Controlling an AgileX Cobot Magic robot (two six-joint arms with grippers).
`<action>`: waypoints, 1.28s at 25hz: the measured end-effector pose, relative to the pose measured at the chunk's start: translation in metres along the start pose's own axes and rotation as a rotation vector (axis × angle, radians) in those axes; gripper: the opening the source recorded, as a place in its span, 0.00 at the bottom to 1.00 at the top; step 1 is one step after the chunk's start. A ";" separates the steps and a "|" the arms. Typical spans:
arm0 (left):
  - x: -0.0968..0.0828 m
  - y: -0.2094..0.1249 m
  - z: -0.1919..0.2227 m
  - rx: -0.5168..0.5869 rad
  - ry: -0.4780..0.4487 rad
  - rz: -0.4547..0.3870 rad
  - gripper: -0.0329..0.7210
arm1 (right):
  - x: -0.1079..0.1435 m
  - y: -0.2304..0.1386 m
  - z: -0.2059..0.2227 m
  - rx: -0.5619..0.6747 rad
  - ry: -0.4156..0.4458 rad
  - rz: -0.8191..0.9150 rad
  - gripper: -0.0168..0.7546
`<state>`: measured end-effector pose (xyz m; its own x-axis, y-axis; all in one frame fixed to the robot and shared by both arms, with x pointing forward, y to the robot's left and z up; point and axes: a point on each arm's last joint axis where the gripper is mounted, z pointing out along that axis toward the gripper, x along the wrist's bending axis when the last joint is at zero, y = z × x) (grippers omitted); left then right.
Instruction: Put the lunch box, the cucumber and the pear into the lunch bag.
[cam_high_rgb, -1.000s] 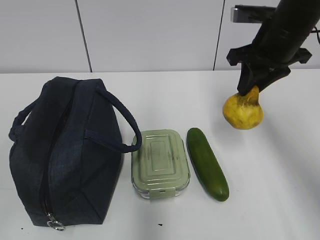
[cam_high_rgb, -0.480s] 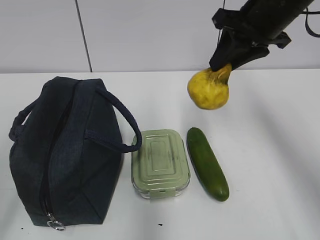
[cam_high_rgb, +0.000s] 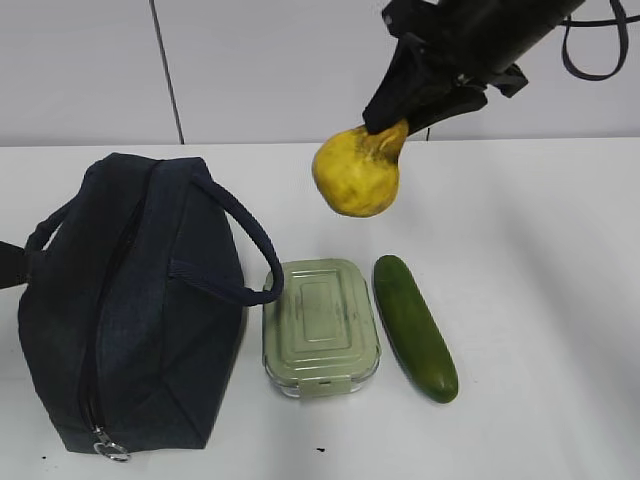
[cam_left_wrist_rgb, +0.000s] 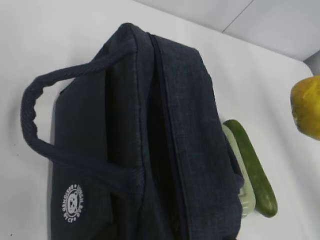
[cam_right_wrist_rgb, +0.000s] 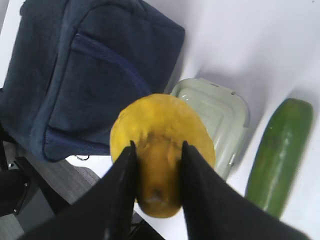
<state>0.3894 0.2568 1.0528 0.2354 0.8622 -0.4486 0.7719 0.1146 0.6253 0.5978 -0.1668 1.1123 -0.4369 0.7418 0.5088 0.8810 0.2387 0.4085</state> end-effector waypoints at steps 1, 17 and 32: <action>0.002 0.002 0.005 0.019 -0.003 -0.003 0.55 | 0.006 0.000 0.003 0.007 0.012 -0.013 0.32; 0.022 0.002 0.041 0.193 0.002 -0.038 0.04 | 0.073 0.002 0.028 -0.064 0.263 -0.160 0.31; 0.012 0.015 0.048 0.087 -0.136 -0.189 0.03 | 0.063 0.028 0.071 -0.191 0.456 -0.153 0.31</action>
<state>0.4320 0.2453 1.0257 0.1545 0.7543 -0.6381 0.8566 0.2195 0.4669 0.6079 -0.0684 1.1022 -0.6306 0.3488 0.6933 0.7703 0.1725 0.6139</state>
